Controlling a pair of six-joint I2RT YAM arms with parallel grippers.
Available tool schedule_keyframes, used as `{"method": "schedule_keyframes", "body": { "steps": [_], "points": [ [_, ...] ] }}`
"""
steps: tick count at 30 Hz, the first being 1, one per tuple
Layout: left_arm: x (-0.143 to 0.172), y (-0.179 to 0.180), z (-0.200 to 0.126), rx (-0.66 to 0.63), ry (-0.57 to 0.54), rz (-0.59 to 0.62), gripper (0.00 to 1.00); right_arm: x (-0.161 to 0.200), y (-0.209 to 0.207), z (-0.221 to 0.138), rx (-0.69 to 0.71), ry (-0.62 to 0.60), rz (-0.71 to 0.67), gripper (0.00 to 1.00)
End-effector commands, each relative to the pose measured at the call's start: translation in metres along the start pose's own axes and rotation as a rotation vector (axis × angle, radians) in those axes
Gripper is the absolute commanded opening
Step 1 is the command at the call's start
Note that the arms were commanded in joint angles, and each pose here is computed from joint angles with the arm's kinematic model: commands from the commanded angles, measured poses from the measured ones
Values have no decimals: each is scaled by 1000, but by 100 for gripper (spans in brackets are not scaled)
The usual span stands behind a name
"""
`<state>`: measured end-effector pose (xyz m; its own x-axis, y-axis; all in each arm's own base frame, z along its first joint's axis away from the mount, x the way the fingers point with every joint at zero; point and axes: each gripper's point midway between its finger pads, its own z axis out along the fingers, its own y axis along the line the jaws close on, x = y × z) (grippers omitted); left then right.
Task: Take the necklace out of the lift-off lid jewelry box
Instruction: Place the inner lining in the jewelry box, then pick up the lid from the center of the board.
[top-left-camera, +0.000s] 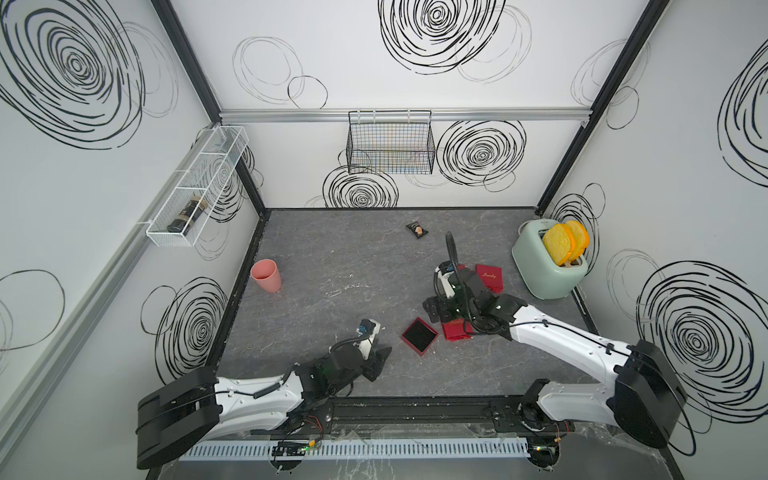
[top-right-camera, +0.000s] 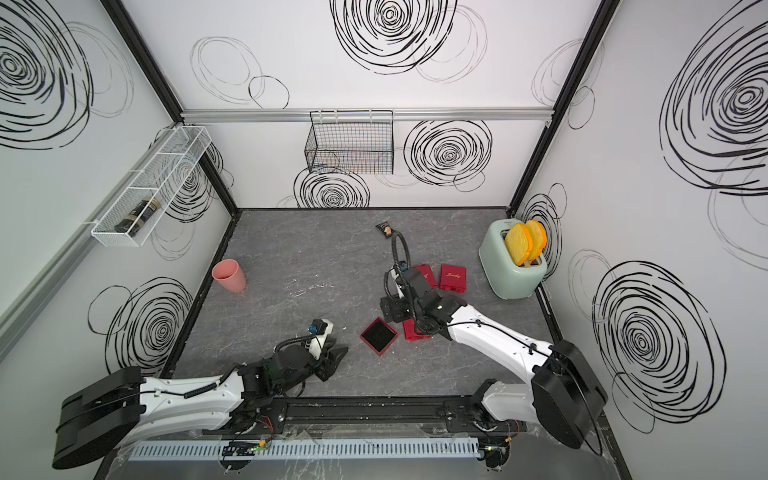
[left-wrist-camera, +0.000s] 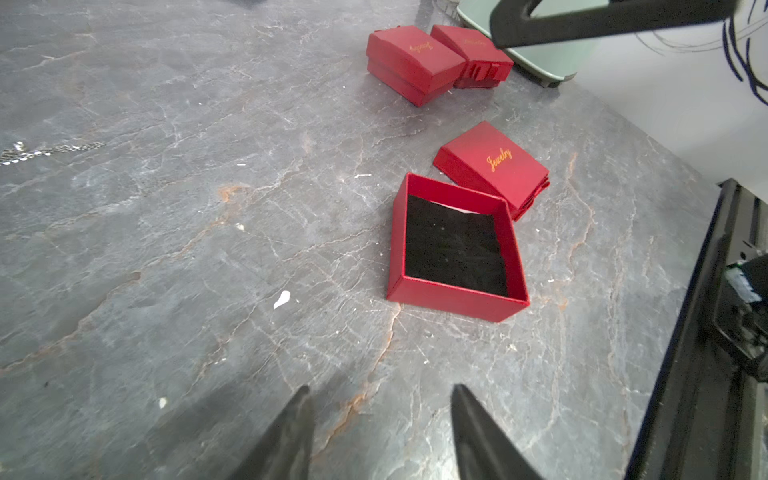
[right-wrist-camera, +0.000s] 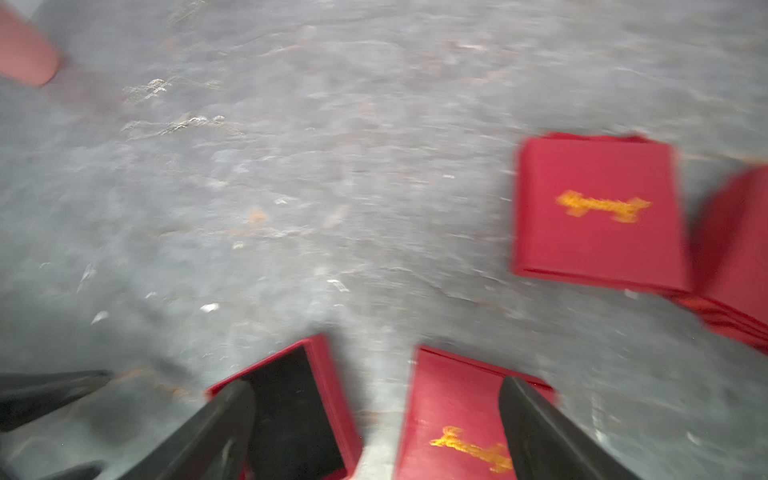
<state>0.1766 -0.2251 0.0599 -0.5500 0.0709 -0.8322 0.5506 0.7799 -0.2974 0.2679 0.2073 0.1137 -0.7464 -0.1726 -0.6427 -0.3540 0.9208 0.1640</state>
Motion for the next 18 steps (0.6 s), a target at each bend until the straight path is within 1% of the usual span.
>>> {"method": "schedule_keyframes", "body": {
  "steps": [1,3,7,12,18],
  "points": [
    [-11,-7,-2,32,-48,-6,65,25,-30,2,96,49,23,97],
    [-12,-8,-2,36,-50,-2,68,32,-38,4,118,60,33,97],
    [-11,-9,-2,41,-48,4,69,43,-41,12,115,97,45,97],
    [-12,-12,-3,51,-51,11,73,58,-49,24,166,183,44,97],
    [-12,-14,-5,58,-62,20,77,67,-43,32,131,218,44,97]
  ]
}}
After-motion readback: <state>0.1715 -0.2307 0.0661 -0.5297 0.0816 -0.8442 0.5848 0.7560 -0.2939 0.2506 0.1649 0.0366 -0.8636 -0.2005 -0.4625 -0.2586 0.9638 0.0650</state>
